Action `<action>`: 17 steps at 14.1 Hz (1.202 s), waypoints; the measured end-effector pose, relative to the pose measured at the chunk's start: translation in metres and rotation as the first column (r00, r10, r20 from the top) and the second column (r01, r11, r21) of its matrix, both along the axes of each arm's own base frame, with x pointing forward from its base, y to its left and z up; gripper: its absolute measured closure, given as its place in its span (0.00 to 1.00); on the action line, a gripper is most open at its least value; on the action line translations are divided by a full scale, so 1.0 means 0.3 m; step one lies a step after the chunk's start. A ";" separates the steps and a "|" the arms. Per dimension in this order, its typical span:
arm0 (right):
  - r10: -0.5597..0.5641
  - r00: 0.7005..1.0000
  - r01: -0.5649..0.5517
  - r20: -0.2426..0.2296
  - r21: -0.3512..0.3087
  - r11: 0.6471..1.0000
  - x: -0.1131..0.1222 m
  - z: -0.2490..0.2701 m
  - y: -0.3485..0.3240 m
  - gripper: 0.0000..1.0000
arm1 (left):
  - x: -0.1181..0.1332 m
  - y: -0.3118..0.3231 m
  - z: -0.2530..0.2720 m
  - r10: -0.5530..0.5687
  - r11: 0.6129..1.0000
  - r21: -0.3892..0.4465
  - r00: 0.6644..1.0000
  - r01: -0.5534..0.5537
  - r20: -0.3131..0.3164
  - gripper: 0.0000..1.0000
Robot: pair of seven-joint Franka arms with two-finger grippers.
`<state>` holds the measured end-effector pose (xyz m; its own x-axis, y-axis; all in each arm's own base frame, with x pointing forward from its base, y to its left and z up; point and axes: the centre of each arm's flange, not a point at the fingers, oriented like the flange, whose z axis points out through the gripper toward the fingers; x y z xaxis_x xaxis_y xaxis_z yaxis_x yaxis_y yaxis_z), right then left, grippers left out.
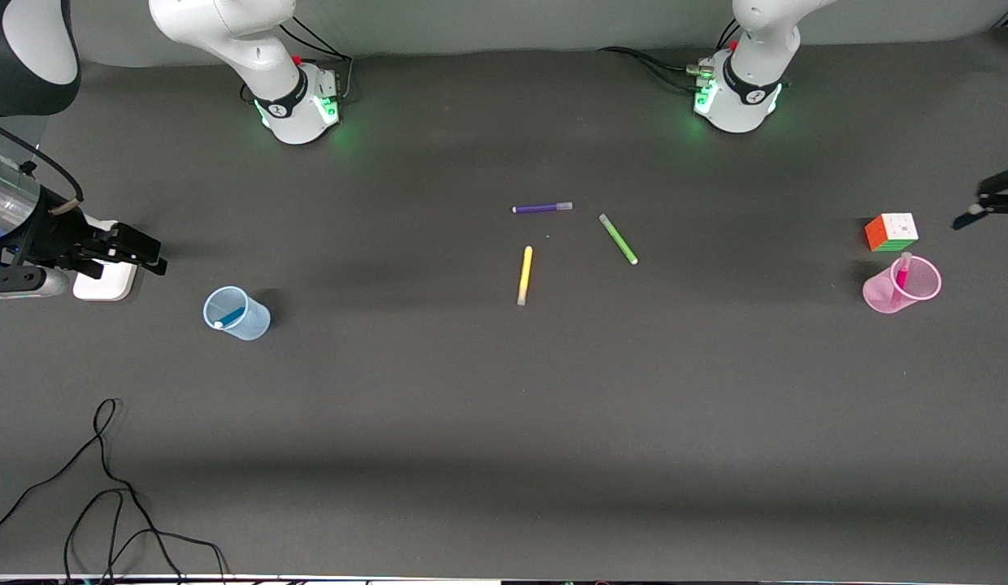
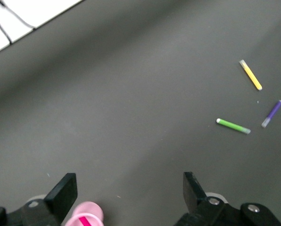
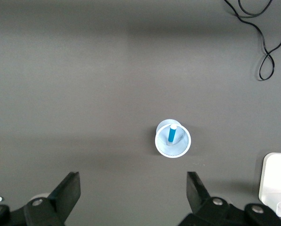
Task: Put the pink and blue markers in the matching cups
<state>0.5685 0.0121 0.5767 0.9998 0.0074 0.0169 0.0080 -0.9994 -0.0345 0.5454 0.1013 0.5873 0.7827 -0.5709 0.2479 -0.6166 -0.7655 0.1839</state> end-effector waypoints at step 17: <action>0.001 1.000 -0.001 0.000 -0.003 1.000 0.004 0.013 0.006 0.00 | 0.023 -0.637 -0.096 0.518 0.830 0.310 0.847 -0.464 -0.120 0.00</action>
